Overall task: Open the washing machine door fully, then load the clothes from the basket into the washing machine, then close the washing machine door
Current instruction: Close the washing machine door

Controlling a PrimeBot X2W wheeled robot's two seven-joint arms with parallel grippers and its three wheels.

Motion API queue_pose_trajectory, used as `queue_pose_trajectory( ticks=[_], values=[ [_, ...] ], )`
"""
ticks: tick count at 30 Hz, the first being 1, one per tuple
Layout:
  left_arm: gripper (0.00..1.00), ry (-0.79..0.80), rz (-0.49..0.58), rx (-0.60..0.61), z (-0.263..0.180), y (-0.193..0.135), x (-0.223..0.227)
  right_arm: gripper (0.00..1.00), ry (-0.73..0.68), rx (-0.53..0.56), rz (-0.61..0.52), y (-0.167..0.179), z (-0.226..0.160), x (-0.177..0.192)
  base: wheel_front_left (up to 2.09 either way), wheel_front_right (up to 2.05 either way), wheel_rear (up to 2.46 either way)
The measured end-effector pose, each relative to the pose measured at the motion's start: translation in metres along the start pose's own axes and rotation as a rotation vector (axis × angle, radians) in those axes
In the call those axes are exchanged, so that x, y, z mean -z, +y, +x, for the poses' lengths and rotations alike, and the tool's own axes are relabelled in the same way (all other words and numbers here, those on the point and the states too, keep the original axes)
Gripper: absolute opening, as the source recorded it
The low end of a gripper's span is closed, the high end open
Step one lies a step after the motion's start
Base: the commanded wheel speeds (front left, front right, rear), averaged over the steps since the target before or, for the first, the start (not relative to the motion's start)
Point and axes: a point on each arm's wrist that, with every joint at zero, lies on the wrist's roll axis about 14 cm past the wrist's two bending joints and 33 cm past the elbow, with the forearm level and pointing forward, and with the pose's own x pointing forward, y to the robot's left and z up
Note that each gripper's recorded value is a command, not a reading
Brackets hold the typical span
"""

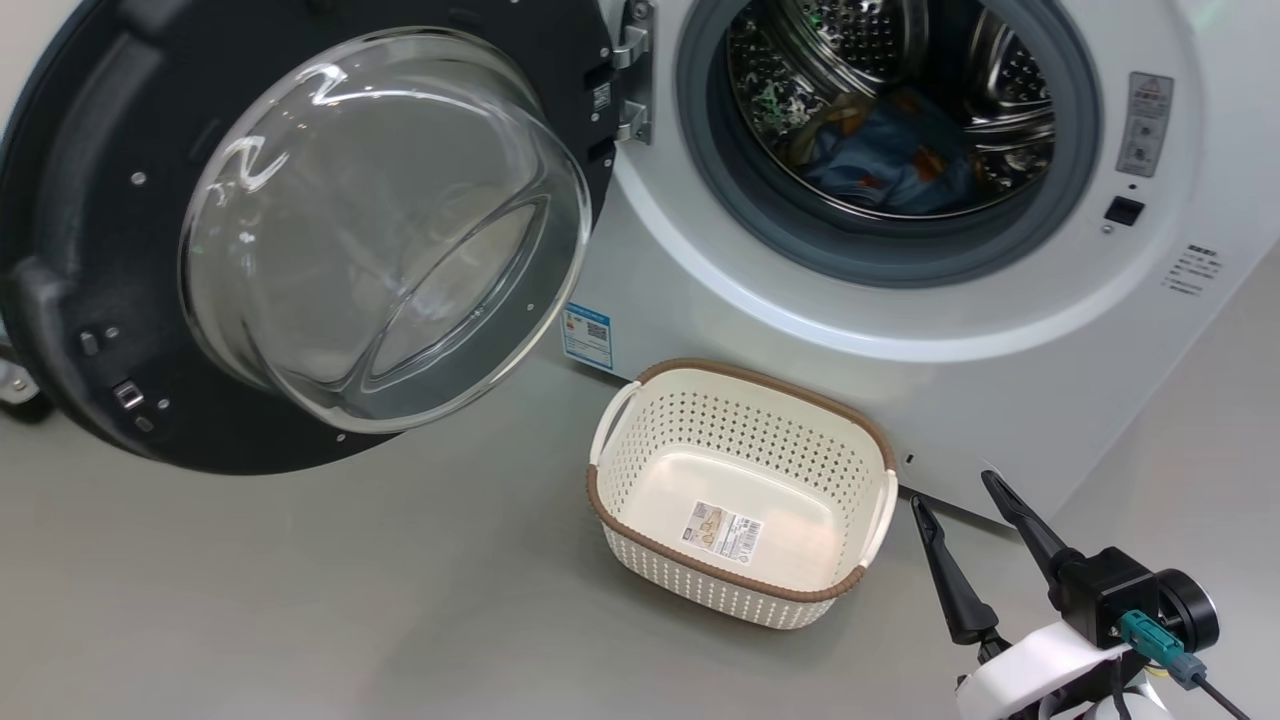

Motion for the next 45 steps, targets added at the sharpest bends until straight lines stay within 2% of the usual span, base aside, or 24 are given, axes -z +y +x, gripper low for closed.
queue_pose_trajectory(
  ticks=[7,11,25,33,45],
  values=[
    [0.0,0.06,-0.015,-0.036,0.02,-0.001,0.018,1.0,0.006,0.053,-0.012,-0.014,-0.015,0.001,0.0,0.0,0.0],
    [0.0,0.09,-0.059,-0.066,0.028,0.003,0.03,1.0,0.014,0.089,-0.013,-0.022,-0.025,0.003,0.0,0.0,0.0],
    [0.0,0.253,-0.038,-0.092,0.047,-0.007,0.097,1.0,0.05,0.198,0.009,-0.059,-0.046,0.019,0.0,0.0,0.0],
    [0.0,0.321,-0.065,-0.111,0.05,-0.007,0.126,1.0,0.075,0.206,0.032,-0.066,-0.045,0.031,0.0,0.0,0.0],
    [0.0,0.384,-0.081,-0.122,0.053,-0.007,0.146,1.0,0.089,0.2,0.046,-0.069,-0.041,0.039,0.0,0.0,0.0]
  ],
)
